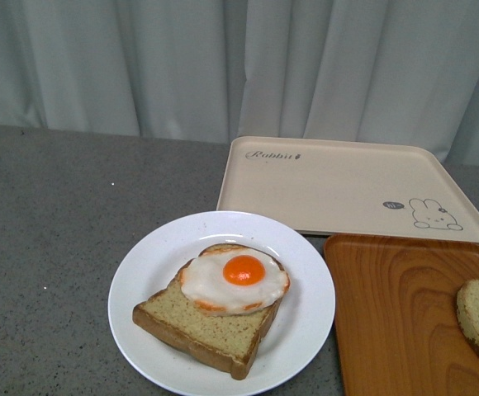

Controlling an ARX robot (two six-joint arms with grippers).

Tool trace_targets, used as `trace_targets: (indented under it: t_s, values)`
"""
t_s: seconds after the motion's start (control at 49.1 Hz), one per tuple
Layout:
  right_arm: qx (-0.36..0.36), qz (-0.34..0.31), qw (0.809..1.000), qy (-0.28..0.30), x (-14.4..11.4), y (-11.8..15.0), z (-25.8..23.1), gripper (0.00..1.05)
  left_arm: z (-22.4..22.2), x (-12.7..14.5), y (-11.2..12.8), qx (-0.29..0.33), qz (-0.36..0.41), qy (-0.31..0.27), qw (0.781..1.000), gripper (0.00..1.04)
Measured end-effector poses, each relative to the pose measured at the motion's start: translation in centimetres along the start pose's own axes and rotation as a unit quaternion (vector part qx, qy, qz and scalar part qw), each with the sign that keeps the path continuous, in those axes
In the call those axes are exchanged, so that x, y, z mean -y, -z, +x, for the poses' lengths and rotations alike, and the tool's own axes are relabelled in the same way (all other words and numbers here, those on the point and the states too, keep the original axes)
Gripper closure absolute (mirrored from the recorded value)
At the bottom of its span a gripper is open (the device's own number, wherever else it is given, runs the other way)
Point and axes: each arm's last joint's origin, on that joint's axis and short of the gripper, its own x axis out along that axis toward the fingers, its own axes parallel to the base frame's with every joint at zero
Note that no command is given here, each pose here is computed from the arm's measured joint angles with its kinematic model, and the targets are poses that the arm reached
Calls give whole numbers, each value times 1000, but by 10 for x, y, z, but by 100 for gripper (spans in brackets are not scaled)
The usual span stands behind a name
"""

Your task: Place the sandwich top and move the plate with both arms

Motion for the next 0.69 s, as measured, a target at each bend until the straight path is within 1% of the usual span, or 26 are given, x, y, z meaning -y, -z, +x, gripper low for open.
trace_targets:
  t_s: [0.692]
  values:
    - [0, 0, 1000, 0, 0, 0, 0, 9, 0, 0, 0, 0, 0, 0, 1000, 6]
